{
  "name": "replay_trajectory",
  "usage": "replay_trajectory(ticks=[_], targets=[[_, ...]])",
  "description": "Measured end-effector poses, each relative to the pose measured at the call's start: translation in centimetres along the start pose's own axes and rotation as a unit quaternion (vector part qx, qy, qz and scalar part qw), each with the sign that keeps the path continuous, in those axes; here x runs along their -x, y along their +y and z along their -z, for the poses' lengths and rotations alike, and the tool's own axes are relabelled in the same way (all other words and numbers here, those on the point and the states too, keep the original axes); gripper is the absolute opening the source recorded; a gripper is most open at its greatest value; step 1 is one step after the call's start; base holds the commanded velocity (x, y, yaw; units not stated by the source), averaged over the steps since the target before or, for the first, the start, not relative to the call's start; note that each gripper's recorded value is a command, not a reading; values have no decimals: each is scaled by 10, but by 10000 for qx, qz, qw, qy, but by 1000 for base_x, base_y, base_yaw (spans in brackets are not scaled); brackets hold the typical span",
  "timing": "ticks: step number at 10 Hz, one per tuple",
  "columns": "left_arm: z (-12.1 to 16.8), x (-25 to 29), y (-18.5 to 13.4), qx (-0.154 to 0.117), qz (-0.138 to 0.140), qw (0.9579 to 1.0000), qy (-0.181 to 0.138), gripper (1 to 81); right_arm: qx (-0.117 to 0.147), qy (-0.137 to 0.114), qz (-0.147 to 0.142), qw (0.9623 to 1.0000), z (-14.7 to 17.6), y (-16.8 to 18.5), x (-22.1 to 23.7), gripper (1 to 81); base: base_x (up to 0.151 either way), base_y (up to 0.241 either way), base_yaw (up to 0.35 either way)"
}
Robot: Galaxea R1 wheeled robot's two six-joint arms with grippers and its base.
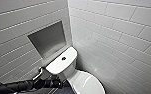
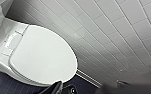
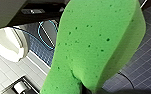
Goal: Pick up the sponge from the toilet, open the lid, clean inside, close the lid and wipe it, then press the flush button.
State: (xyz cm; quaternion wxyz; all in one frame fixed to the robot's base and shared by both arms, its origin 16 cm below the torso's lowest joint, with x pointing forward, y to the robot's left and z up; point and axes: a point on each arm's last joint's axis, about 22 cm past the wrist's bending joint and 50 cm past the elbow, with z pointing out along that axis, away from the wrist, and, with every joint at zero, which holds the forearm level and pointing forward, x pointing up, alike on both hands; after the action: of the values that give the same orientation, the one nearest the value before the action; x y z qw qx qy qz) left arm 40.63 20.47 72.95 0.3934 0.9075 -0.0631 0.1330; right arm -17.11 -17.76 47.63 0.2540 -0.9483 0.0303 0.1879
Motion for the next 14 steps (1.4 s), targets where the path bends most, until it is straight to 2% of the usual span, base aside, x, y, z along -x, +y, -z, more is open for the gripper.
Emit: replay_trajectory(ticks=[2, 3, 5, 6, 8, 9, 10, 12, 13, 14], targets=[[-6, -37, 3, -20, -10, 10000, 74, 811, 8, -90, -122, 9999, 1, -2, 35, 10, 0, 0, 0], [-8, -53, 8, -10, -34, 10000, 82, 811, -94, -225, -219, 9995, -4, -19, 65, 10, 0, 0, 0], [-19, -76, 20, 76, -12, 9999, 100, 811, -325, -274, -291, 9987, -21, -61, 86, 10, 0, 0, 0], [-15, -88, 13, -10, 5, 9999, 147, 811, -281, -291, -293, 9988, -24, -62, 93, 10, 0, 0, 0], [-2, -127, 8, -164, -47, 9992, 351, 811, 76, -379, -241, 9990, -20, -30, 112, 10, 0, 0, 0], [0, -147, 17, -140, -117, 9990, 405, 811, 138, -401, -212, 9989, -23, -28, 116, 10, 0, 0, 0], [-1, -163, 21, -133, -158, 9990, 408, 811, 46, -432, -202, 9989, -29, -44, 121, 10, 0, 0, 0], [-15, -174, -12, -304, 81, 9989, 334, 811, -139, -662, -250, 9974, -31, -70, 143, 10, 0, 0, 0], [-26, -167, -34, -416, 236, 9987, 188, 811, -113, -777, -305, 9964, -27, -66, 153, 10, 0, 0, 0], [-33, -167, -43, -472, 295, 9984, 121, 811, -46, -826, -310, 9961, -23, -57, 157, 10, 0, 0, 0]])
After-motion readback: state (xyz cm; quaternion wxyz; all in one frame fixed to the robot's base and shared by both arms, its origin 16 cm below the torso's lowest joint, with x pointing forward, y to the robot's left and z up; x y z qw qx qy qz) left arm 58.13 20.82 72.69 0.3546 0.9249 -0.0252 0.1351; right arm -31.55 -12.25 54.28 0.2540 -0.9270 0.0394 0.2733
